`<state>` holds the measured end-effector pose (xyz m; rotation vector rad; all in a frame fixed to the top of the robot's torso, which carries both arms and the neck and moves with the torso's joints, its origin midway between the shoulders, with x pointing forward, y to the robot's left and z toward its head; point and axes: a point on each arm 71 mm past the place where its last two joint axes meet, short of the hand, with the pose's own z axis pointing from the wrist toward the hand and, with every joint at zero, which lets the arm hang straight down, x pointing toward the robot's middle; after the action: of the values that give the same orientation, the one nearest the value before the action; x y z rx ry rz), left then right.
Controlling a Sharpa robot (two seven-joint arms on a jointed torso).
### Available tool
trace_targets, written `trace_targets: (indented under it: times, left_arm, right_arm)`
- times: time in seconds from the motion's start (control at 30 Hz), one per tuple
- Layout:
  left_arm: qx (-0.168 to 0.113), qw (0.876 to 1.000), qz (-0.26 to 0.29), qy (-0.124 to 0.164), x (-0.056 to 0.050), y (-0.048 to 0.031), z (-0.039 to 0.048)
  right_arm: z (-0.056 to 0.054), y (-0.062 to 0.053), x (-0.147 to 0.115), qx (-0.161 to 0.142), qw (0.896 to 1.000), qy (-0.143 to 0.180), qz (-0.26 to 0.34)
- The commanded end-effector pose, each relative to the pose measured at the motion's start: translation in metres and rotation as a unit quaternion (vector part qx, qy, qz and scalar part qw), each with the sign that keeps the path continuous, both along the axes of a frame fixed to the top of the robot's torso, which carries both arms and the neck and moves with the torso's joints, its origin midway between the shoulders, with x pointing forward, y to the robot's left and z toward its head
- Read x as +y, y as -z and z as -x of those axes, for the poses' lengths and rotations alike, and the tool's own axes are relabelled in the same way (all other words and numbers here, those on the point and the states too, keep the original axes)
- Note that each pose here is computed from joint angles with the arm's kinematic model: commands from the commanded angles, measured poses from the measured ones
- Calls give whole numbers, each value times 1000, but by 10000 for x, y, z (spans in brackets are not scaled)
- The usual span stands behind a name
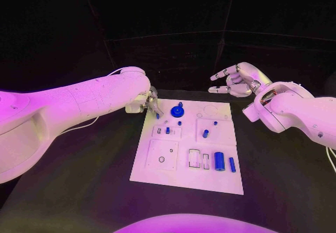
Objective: Assemble the parts on the task board
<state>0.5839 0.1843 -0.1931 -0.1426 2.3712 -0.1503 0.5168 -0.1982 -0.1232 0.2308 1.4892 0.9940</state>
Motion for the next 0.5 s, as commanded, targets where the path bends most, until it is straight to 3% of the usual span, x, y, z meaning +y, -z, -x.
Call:
trace_targets:
  times: [0.03, 0.2, 0.5]
  left_arm:
    - [-4, 1000, 1, 3, -6, -10, -1]
    - [-12, 1000, 15, -6, -6, -18, -3]
    - [-1, 998, 51, -24, 15, -13, 57]
  right_arm:
    - [-1, -14, 8, -1, 1000, -4, -1]
    - [-2, -14, 6, -1, 1000, -3, -1]
    - [-7, -12, -13, 0, 1000, 0, 0]
